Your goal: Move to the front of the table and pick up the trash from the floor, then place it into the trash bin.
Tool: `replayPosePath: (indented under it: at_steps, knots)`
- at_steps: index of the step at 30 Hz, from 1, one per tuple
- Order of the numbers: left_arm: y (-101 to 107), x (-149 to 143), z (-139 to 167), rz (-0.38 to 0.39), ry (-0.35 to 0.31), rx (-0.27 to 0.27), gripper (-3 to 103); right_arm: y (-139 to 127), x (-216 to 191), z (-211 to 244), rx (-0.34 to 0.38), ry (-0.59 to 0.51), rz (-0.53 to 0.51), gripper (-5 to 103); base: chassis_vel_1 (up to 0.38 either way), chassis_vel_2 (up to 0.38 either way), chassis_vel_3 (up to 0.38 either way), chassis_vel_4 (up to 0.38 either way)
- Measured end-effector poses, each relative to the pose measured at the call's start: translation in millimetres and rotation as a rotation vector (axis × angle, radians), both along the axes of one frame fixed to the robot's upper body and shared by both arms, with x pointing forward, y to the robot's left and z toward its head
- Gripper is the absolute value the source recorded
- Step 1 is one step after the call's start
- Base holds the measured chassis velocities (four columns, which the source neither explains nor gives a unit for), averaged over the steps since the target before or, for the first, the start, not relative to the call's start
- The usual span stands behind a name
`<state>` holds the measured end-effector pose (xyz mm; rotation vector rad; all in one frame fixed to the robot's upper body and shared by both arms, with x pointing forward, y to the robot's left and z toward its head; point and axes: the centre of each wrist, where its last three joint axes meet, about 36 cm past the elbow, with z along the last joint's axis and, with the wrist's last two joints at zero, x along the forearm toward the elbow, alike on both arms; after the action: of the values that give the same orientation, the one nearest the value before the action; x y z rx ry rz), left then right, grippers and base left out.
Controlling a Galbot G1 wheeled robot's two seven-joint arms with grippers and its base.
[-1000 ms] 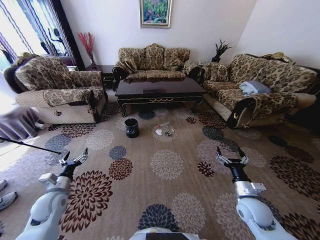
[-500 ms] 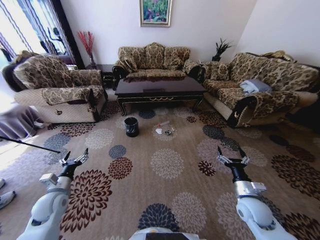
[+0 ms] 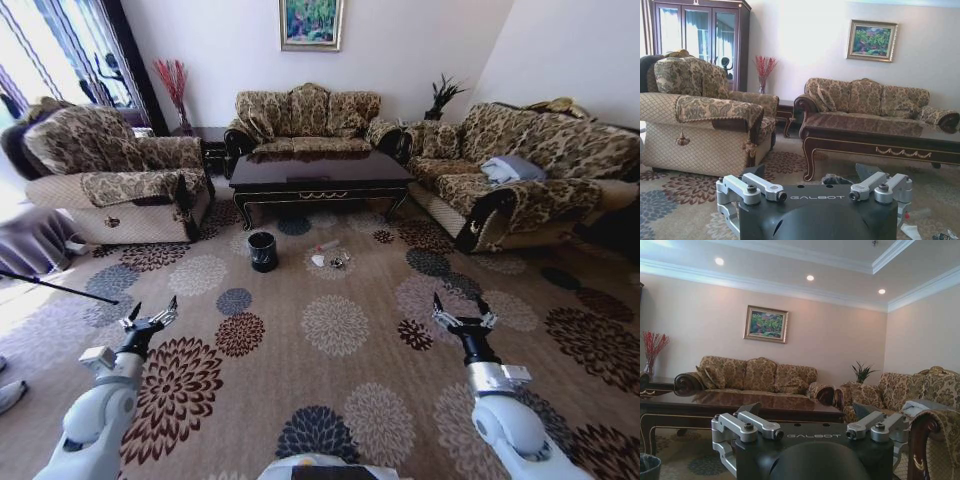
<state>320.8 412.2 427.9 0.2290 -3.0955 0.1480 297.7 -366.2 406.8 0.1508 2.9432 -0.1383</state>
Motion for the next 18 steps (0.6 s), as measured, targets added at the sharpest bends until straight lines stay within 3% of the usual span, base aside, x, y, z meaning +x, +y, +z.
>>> replayPosePath:
  at_steps: [18]
  knots:
    - [0.7, 0.0, -2.0, -0.003, 0.006, 0.002, 100, -1.0, 1.0, -5.0, -0.006, -0.005, 0.022, 100, 0.0, 0.0, 0.0, 0.0]
